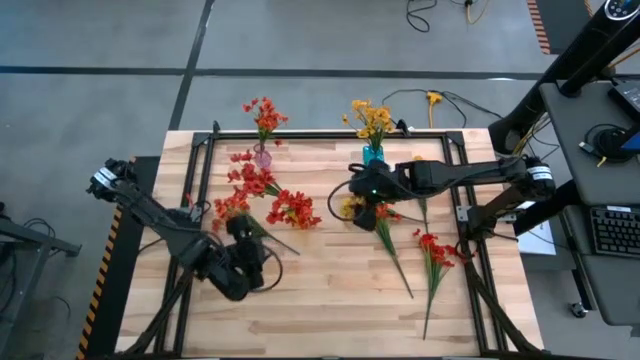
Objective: Sort flowers into vase by color
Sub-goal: Put the left orange flower into the pink vase
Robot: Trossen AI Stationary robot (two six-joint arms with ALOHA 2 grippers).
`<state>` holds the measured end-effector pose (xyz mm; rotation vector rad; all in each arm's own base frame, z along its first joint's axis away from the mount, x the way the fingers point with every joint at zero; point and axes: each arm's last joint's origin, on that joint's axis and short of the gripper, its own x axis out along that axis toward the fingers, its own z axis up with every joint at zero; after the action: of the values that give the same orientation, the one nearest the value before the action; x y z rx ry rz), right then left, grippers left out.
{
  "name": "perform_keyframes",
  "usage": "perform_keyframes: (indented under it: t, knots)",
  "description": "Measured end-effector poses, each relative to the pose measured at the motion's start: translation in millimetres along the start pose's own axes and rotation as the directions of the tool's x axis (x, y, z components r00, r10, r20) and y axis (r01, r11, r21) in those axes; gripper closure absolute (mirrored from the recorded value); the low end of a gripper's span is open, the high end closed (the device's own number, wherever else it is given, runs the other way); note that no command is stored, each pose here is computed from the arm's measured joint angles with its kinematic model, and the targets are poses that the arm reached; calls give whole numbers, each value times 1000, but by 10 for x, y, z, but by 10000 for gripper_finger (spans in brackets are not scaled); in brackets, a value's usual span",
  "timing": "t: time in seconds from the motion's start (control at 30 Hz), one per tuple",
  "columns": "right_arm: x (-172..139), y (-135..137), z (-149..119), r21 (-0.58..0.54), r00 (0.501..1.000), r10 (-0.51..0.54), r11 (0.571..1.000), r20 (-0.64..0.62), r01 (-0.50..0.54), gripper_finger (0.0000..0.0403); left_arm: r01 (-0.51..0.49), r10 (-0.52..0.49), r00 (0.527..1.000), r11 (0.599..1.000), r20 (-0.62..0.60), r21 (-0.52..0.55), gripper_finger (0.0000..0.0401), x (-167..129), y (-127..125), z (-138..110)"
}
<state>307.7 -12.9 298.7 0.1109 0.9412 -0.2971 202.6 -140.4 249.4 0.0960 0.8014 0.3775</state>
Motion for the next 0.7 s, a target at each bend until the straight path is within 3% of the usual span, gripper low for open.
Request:
perform_keyframes:
  t: [0.17,0.33,0.53,0.7]
  knots:
    - [-15,24,-216,128,978,3,991,-206,24,129,115,-116,993,992,-22,-47,179,-186,-161,-101]
    - [-41,191,-369,181,956,18,983,-293,37,129,204,-218,973,965,-71,-162,179,-339,-273,-228]
    - [93,567,-485,160,979,86,986,-187,-56,129,192,-205,977,963,-52,-190,179,-381,-351,-376]
    - [334,928,-632,47,994,102,993,40,-104,129,165,-180,981,968,-66,-188,182,-385,-354,-428]
